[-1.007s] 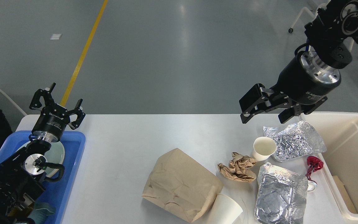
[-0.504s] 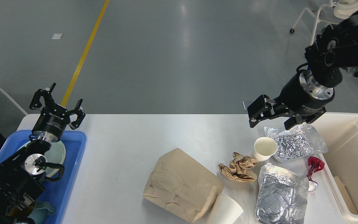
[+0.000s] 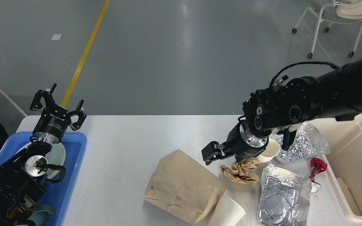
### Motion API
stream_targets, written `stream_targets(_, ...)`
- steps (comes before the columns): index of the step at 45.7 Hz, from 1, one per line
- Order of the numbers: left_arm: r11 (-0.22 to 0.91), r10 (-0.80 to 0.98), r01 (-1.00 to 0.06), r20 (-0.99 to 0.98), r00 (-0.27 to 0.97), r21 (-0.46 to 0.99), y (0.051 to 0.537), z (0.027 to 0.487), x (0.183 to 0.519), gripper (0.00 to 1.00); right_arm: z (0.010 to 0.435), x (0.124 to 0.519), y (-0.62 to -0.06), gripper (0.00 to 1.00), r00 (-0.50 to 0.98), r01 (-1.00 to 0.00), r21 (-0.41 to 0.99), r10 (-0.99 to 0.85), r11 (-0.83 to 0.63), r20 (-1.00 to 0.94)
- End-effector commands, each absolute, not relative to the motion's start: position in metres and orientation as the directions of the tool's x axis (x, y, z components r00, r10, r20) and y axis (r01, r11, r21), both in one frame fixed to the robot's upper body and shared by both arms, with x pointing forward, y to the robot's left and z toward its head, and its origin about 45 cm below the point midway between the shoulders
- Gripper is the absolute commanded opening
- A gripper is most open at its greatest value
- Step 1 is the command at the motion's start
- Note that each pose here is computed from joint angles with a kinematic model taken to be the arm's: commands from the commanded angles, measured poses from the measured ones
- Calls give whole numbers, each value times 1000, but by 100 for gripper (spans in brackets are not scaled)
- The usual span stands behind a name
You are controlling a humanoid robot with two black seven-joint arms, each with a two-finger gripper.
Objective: Tidy desktop
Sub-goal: 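Move the right gripper over to the brown paper bag, then grasp the brown paper bag with the right gripper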
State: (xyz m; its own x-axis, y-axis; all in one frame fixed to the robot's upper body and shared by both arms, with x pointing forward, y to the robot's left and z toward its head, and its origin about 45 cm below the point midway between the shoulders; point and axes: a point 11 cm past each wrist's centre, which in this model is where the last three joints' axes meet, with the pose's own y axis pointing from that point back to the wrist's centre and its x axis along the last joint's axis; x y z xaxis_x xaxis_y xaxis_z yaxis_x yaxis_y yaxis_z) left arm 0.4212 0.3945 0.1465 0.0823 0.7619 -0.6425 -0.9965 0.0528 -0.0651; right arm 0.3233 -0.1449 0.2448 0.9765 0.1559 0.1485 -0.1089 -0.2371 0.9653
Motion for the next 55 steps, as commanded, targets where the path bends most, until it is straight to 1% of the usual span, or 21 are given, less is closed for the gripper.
stream_targets(1, 52, 761, -997, -644, 81, -64, 394, 146, 421, 100, 209, 318, -142, 100, 984, -98, 978, 129, -184, 123)
stream_targets(7, 54, 758, -996, -647, 83, -64, 392, 145, 421, 100, 183, 304, -111, 100, 998, -50, 957, 22, -286, 59)
stream_targets(11, 55, 758, -996, -647, 84, -65, 392, 145, 422, 100, 170, 294, -97, 100, 999, -50, 941, -17, -335, 48)
stream_targets(17, 54, 758, -996, -647, 83, -64, 392, 145, 421, 100, 146, 276, -90, 100, 999, -36, 937, -29, -346, 28)
stream_targets(21, 55, 758, -996, -647, 84, -65, 392, 145, 421, 100, 130, 269, -91, 100, 998, -50, 938, -53, -343, 34)
stream_targets(28, 54, 758, -996, -647, 83, -64, 392, 145, 421, 100, 111, 273, -98, 100, 995, -92, 942, -75, -324, 72)
stream_targets(31, 55, 758, -996, -647, 84, -65, 392, 145, 422, 100, 102, 282, -102, 100, 990, -124, 940, -97, -319, 98)
stream_targets(36, 54, 758, -996, -647, 83, -64, 392, 145, 421, 100, 90, 286, -106, 100, 986, -139, 938, -128, -319, 103)
stream_targets(41, 55, 758, -996, -647, 84, -65, 392, 145, 422, 100, 85, 287, -106, 100, 983, -153, 935, -146, -321, 111)
stream_targets(47, 55, 758, -996, -647, 84, -65, 392, 145, 422, 100, 80, 290, -104, 100, 975, -194, 928, -163, -318, 148)
stream_targets(52, 55, 758, -996, -647, 84, -65, 392, 145, 422, 100, 80, 291, -104, 100, 973, -202, 927, -169, -317, 155)
stream_targets(55, 54, 758, -996, -647, 83, -64, 392, 145, 421, 100, 78, 289, -103, 97, 974, -198, 927, -168, -317, 150)
